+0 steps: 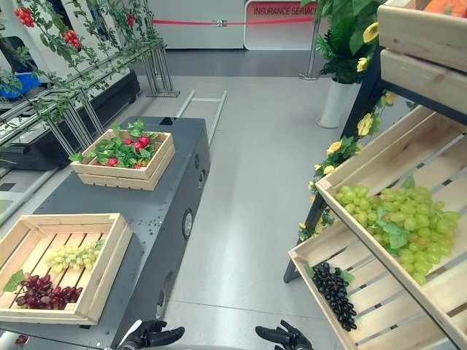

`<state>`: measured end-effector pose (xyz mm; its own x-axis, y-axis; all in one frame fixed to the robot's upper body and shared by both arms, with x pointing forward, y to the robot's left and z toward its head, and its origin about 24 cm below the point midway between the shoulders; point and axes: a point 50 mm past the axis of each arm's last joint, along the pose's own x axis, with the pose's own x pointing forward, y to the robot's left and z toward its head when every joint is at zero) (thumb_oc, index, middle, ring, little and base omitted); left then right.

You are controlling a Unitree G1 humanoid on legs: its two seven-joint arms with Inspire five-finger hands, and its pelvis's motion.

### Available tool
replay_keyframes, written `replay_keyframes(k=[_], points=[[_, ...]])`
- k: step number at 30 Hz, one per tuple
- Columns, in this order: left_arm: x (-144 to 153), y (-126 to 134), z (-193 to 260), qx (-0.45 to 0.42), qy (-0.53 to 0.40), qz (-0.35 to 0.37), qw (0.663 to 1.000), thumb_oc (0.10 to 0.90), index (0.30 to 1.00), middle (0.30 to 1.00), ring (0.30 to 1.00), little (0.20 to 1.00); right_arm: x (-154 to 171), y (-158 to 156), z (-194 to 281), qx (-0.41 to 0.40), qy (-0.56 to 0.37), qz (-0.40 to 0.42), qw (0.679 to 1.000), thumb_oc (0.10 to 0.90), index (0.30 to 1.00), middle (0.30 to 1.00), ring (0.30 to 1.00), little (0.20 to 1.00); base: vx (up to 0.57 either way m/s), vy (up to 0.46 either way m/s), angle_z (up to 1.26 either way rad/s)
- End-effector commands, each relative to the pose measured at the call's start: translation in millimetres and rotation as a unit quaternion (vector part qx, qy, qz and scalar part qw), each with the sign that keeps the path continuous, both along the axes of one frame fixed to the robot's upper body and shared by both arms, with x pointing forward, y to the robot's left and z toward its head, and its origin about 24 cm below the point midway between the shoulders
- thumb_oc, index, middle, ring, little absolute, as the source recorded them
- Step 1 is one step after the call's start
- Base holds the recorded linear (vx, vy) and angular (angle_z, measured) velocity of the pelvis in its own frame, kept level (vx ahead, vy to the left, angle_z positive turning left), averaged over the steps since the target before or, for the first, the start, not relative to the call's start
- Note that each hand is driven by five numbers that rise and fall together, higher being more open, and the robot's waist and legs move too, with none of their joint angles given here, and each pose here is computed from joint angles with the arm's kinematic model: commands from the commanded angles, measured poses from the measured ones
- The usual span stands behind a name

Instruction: Pick up the fruits from the basket on one side to the basket on the other side

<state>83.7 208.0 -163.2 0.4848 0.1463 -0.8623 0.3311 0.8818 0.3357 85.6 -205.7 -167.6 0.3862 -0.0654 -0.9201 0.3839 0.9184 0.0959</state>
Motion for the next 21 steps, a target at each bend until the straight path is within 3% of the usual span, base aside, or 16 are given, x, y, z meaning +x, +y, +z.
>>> replay_keyframes(k=[1, 9, 11, 16, 21], points=[[38.8, -32.1, 7.0, -0.033, -0.074, -0.008, 0.997, 0.800, 0.900, 0.900, 0.900, 0.900, 21.9, 13.8, 2.2, 0.001, -0.012, 0.053, 0.998, 0.800, 0.900, 0.900, 0.900, 0.900, 0.00, -0.026, 0.04], [43.4, -33.8, 9.2, -0.020, -0.092, -0.011, 0.995, 0.800, 0.900, 0.900, 0.900, 0.900, 20.1, 1.0, 3.6, -0.010, -0.013, 0.033, 0.999, 0.800, 0.900, 0.900, 0.900, 0.900, 0.00, 0.067, 0.21], [62.8, -36.7, 15.8, -0.020, -0.113, -0.047, 0.992, 0.800, 0.900, 0.900, 0.900, 0.900, 28.1, -12.0, 8.7, -0.023, -0.042, -0.018, 0.999, 0.800, 0.900, 0.900, 0.900, 0.900, -0.12, 0.231, 1.09], [65.2, -37.4, 16.1, -0.027, -0.116, -0.041, 0.992, 0.800, 0.900, 0.900, 0.900, 0.900, 37.5, -16.3, 11.8, -0.011, -0.061, -0.100, 0.993, 0.800, 0.900, 0.900, 0.900, 0.900, 0.04, 0.216, 1.07], [62.4, -44.4, 16.2, -0.025, -0.122, -0.076, 0.989, 0.800, 0.900, 0.900, 0.900, 0.900, 35.6, -2.2, 9.4, 0.009, -0.070, -0.057, 0.996, 0.800, 0.900, 0.900, 0.900, 0.900, 0.16, 0.187, 0.25]])
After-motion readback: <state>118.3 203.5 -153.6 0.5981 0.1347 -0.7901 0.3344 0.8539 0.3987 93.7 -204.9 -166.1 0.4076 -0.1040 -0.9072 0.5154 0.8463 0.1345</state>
